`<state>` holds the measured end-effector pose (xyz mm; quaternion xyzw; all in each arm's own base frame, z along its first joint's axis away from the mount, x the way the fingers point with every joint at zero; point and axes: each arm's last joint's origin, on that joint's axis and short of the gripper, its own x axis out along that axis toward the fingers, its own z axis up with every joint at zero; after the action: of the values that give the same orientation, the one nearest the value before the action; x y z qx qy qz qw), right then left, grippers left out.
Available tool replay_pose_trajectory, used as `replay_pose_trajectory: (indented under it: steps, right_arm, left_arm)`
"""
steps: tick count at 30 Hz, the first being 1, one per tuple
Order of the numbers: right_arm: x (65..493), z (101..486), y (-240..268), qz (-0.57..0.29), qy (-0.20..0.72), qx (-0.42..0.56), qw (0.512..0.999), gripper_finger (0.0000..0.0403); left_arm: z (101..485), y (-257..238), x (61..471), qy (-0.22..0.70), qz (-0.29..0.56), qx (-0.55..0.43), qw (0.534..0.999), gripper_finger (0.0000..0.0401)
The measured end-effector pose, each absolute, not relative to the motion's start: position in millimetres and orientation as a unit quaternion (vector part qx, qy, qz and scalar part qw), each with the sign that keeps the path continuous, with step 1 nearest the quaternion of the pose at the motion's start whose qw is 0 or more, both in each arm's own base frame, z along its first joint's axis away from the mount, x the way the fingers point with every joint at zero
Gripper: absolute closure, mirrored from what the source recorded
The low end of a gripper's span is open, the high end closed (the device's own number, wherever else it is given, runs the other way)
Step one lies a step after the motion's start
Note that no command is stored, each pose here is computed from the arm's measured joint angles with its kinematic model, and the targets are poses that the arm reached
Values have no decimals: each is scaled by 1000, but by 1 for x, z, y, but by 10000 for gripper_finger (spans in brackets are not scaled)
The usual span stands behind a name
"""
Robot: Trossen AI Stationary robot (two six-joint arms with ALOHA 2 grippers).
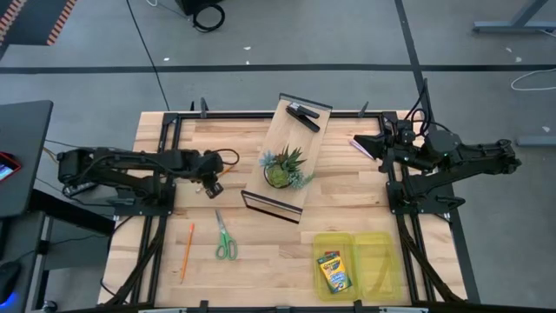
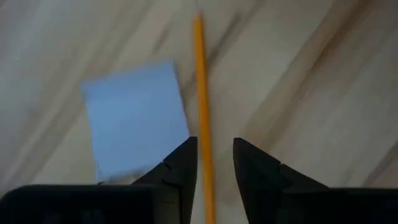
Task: Pack school essentials
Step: Put the top orange pencil into the yellow supply box
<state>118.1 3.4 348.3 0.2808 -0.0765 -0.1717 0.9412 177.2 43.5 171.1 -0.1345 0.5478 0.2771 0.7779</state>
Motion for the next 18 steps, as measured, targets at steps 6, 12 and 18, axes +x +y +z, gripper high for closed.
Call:
replay_pose_trajectory:
  steps: [6,12,18]
  right_arm:
    - [118,348,4,-171,-76,278,942,395]
    - [118,348,4,-171,-76,278,942,395]
    - [118,348,4,-170,-76,278,942,395]
  left_arm:
    - [161,40,172,601,263,-165,737,259]
    - [149,39,174,642,255,-180,701,246]
    - [135,39,174,677,283,-198,650,251]
